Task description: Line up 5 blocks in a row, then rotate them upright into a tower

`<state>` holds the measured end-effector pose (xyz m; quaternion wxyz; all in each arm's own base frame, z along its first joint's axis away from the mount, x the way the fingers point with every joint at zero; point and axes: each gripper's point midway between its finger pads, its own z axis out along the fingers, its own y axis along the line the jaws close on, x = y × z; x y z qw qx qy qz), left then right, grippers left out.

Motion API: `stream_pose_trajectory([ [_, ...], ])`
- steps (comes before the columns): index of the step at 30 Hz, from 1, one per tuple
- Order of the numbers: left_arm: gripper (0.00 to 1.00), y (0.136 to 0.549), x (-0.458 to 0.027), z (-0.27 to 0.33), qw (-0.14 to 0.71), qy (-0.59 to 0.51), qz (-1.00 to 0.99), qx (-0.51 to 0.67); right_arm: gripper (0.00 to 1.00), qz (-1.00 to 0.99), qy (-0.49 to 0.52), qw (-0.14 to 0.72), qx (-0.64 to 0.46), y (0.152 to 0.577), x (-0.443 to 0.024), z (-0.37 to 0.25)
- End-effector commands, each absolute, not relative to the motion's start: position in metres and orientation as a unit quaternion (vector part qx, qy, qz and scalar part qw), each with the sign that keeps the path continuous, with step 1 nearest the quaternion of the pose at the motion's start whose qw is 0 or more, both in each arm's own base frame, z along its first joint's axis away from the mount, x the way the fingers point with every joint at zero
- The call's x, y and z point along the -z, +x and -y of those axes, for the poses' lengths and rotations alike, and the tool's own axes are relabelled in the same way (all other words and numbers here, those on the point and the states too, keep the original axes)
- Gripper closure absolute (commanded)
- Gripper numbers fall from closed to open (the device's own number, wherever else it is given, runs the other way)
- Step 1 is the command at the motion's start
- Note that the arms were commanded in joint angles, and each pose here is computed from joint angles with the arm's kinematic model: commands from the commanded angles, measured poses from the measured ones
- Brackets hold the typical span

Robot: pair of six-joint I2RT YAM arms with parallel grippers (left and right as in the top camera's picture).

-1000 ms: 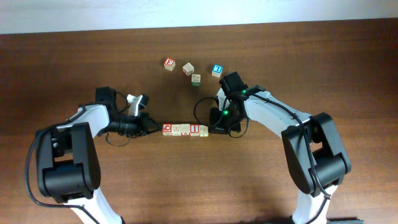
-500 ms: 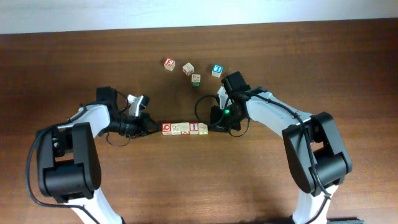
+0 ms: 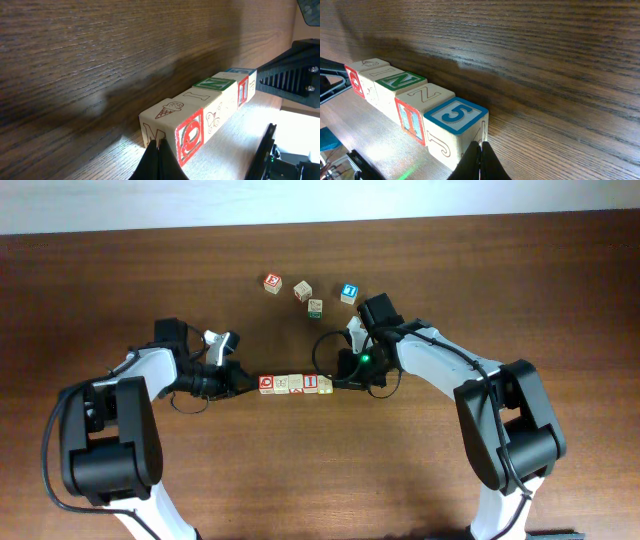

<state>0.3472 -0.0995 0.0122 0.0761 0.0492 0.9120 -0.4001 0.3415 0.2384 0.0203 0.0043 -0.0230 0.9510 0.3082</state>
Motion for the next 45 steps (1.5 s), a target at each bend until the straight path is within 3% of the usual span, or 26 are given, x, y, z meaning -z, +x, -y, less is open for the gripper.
stream_pose_trajectory([
  [1, 1.0, 0.344, -0.027, 0.125, 0.072, 0.067, -0.883, 0.459, 0.96, -0.926, -0.073, -0.004, -0.37, 0.327, -0.041, -0.268],
  [20, 1.0, 0.343, -0.027, 0.125, 0.072, 0.066, -0.883, 0.459, 0.95, -0.868, -0.137, 0.013, -0.477, 0.319, -0.096, -0.316],
  [32, 1.0, 0.344, -0.026, 0.125, 0.071, 0.066, -0.884, 0.457, 0.95, -0.87, -0.137, 0.019, -0.473, 0.321, -0.095, -0.318],
  [45, 1.0, 0.34, 0.008, 0.094, 0.033, 0.018, -0.94, 0.338, 0.95, -0.888, -0.13, 0.025, -0.44, 0.319, -0.09, -0.328],
])
